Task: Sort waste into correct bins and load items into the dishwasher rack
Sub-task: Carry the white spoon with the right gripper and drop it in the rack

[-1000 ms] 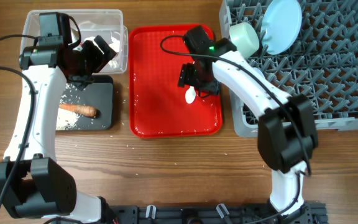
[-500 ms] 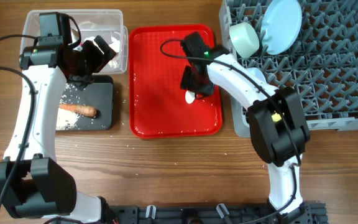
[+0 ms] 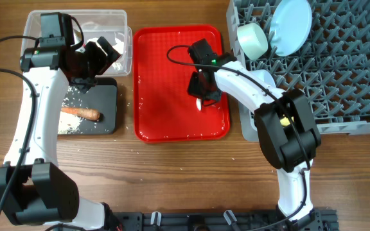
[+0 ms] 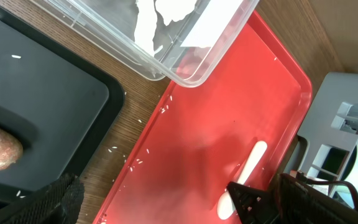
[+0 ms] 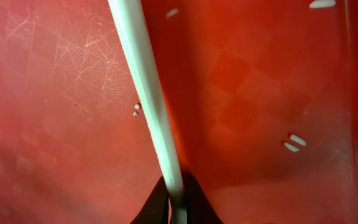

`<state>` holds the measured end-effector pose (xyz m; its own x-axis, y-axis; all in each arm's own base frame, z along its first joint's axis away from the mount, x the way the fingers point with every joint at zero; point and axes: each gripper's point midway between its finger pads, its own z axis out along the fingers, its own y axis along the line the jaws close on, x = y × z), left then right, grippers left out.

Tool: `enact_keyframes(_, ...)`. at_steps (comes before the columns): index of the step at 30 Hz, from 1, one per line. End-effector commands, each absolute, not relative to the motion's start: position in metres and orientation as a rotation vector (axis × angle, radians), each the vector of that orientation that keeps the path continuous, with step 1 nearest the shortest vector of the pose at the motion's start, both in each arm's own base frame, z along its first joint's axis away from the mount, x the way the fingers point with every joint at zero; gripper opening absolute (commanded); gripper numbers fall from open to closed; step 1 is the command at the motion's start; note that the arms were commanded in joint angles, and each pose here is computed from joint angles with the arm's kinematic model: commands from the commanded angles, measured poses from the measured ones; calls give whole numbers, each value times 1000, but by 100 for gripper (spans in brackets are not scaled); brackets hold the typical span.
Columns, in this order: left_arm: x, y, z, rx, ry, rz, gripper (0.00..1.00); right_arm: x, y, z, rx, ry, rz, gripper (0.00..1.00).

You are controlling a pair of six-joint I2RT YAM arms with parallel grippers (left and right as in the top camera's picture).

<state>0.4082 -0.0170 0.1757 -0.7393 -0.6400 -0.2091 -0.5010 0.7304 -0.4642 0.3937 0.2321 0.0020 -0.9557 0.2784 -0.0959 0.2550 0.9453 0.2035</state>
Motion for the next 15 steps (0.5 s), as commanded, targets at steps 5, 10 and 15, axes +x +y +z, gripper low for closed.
enact_keyframes(5,409,-15,179,-876,2567,-541,100,383,231,-11,325,3025,266,4)
enact_keyframes(10,409,-15,179,-876,2567,-541,100,407,255,70,-20,2867,441,4)
enact_keyframes(15,409,-15,179,-876,2567,-541,100,419,200,209,88,2568,341,4)
